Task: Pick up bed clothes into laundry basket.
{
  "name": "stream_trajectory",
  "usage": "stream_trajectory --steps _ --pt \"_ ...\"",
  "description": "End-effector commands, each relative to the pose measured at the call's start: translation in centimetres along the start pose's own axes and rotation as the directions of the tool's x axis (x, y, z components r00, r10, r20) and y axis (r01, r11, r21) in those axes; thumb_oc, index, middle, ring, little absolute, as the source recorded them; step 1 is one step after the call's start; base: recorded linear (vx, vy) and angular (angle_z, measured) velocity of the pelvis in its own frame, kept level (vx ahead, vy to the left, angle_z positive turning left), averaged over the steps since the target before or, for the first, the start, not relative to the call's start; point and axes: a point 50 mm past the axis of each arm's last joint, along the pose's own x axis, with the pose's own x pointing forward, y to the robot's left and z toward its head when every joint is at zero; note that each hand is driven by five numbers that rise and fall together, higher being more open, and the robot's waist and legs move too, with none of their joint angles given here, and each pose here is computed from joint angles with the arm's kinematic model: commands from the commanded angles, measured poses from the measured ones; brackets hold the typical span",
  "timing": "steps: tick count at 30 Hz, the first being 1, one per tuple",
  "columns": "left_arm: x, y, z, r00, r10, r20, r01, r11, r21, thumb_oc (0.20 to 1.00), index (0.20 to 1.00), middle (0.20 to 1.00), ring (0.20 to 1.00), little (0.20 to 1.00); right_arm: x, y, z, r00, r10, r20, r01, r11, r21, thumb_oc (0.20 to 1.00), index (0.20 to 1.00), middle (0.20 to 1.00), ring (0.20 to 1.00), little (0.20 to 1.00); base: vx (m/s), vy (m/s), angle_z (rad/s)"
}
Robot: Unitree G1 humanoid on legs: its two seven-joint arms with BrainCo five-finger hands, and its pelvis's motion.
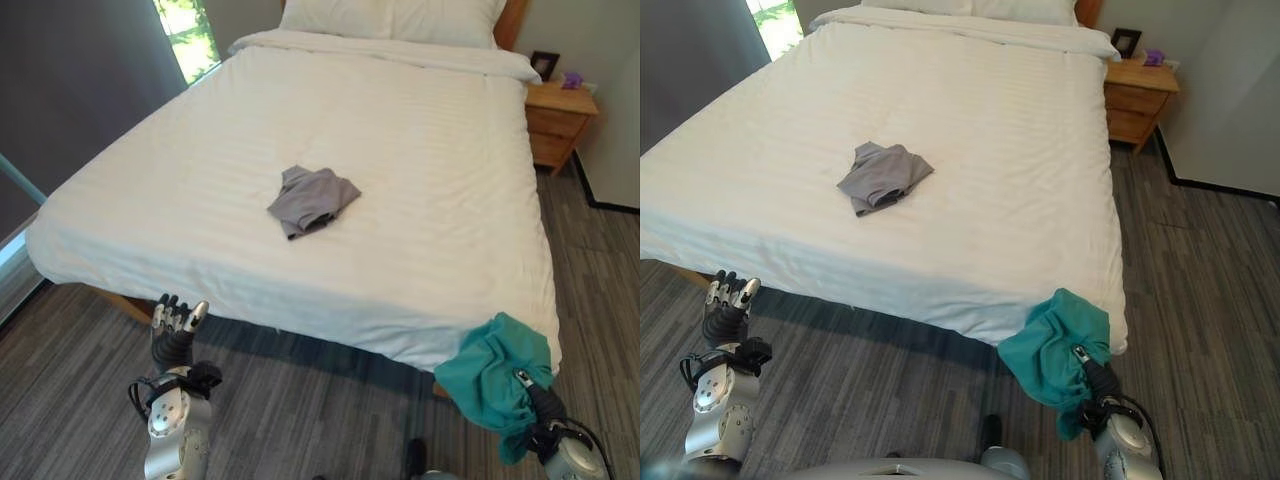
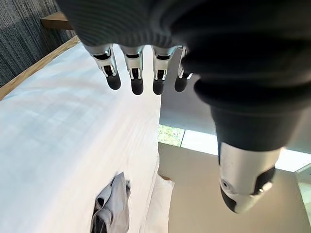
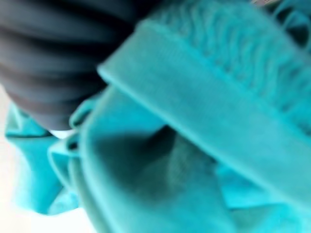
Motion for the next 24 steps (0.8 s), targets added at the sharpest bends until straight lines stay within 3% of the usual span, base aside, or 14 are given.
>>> stream_trajectory --steps 1,7,12,13,15,18,19,24 --pt "2.5 -3.9 3.1 0.971 -0.205 0.124 0.191 0.975 0.116 1.000 1.000 1.000 1.000 1.000 0.9 1.5 5.9 0.956 0.071 0.285 -0.076 0.997 0.007 0.200 0.200 0.200 0.200 0.200 -0.03 -0.014 -0.03" --pt "4.8 -6.0 5.6 0.943 -0.292 0.159 0.242 0.931 0.274 1.000 1.000 1.000 1.000 1.000 1.2 2.5 6.8 0.944 0.128 0.305 -0.134 0.991 -0.001 0.200 0.200 0.200 0.200 0.200 -0.08 -0.034 0.08" --pt "9.0 -8.8 10.4 0.916 -0.337 0.217 0.202 0.857 0.474 1.000 1.000 1.000 1.000 1.000 1.8 3.3 6.4 0.951 0.192 0.244 -0.188 0.981 -0.040 0.200 0.200 0.200 0.200 0.200 0.15 0.124 -0.47" --pt "11.0 -9.8 13.0 0.910 -0.340 0.236 0.148 0.800 0.581 1.000 1.000 1.000 1.000 1.000 1.4 3.1 6.4 0.948 0.215 0.236 -0.201 0.976 -0.080 0.200 0.200 0.200 0.200 0.200 0.28 0.193 -0.37" --pt "11.6 -9.4 14.1 0.907 -0.337 0.253 0.104 0.762 0.640 1.000 1.000 1.000 1.000 1.000 1.4 3.0 6.7 0.943 0.228 0.242 -0.208 0.972 -0.105 0.200 0.200 0.200 0.200 0.200 0.24 0.194 0.17" --pt "13.4 -10.2 17.7 0.912 -0.301 0.277 0.042 0.742 0.669 1.000 1.000 1.000 1.000 1.000 1.2 3.3 6.2 0.947 0.248 0.203 -0.231 0.967 -0.104 0.200 0.200 0.200 0.200 0.200 0.23 0.229 -0.26" --pt "14.4 -9.1 20.7 0.917 -0.243 0.317 -0.061 0.699 0.713 1.000 1.000 1.000 1.000 1.000 0.9 3.5 5.7 0.947 0.254 0.197 -0.244 0.967 -0.074 0.200 0.200 0.200 0.200 0.200 0.27 0.267 -0.29" --pt "15.4 -8.2 25.4 0.916 -0.119 0.382 -0.204 0.682 0.702 1.000 1.000 1.000 1.000 1.000 0.8 5.2 5.1 0.924 0.343 0.169 -0.342 0.939 -0.040 0.200 0.200 0.200 0.200 0.200 0.15 0.182 -0.82"
